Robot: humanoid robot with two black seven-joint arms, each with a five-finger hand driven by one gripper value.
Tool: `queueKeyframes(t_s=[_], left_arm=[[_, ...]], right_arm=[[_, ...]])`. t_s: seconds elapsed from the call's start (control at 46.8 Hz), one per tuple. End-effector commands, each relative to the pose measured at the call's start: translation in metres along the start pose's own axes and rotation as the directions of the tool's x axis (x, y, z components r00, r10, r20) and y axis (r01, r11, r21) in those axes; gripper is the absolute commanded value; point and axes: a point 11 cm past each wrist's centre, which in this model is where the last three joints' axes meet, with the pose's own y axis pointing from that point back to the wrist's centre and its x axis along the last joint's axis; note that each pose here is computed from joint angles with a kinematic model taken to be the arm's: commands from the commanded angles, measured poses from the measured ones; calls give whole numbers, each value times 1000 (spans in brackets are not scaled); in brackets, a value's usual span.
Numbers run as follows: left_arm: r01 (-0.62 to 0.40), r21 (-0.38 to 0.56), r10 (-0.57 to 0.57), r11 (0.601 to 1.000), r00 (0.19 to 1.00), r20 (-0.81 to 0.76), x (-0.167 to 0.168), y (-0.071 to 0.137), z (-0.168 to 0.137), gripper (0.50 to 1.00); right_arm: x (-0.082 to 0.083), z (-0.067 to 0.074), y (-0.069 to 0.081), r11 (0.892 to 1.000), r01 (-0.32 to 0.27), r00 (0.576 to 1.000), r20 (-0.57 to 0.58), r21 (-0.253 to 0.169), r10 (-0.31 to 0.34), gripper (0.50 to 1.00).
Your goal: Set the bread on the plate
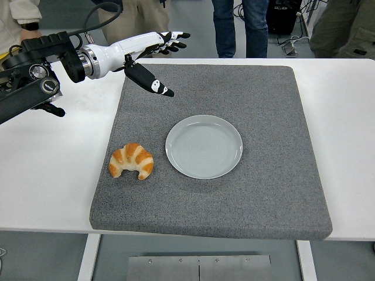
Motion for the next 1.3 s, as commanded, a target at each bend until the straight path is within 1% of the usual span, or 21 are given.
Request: queueKeyframes(t_s=[0.0,0.128,0.214,0.278,0.406,0.534,0.748,0.833,0.962,1.132,1.282], left_arm=[[7,8,-8,1000,999,40,-3,4,-2,975],[17,2,-18,1000,996,92,-5,8,2,974],[59,-11,-58,998,991,117,-18,9,8,968],[73,9,-74,997,983,168,-21,14,3,966],[73,27,-77,997,978,196,-20,21,-2,965],[83,42,-91,996,960,266,-23,27,-7,961],[96,65,-110,993,952,285,-27,45,-14,954],[101,67,-116,993,952,284,-29,47,-15,954],[118,95,-139,988,957,256,-41,55,-30,954],[137,108,-158,985,961,225,-55,59,-41,954],[144,119,-170,982,953,250,-64,61,-48,954]], right_arm=[[0,0,0,1000,0,1000,0,0,0,1000],[0,0,0,1000,0,1000,0,1,0,1000],[0,0,0,1000,0,1000,0,0,0,1000],[0,0,0,1000,0,1000,0,0,0,1000],[0,0,0,1000,0,1000,0,1,0,1000],[0,0,0,1000,0,1000,0,0,0,1000],[0,0,0,1000,0,1000,0,0,0,1000],[0,0,0,1000,0,1000,0,1,0,1000],[0,0,0,1000,0,1000,0,0,0,1000],[0,0,0,1000,0,1000,0,1,0,1000],[0,1,0,1000,0,1000,0,0,0,1000]])
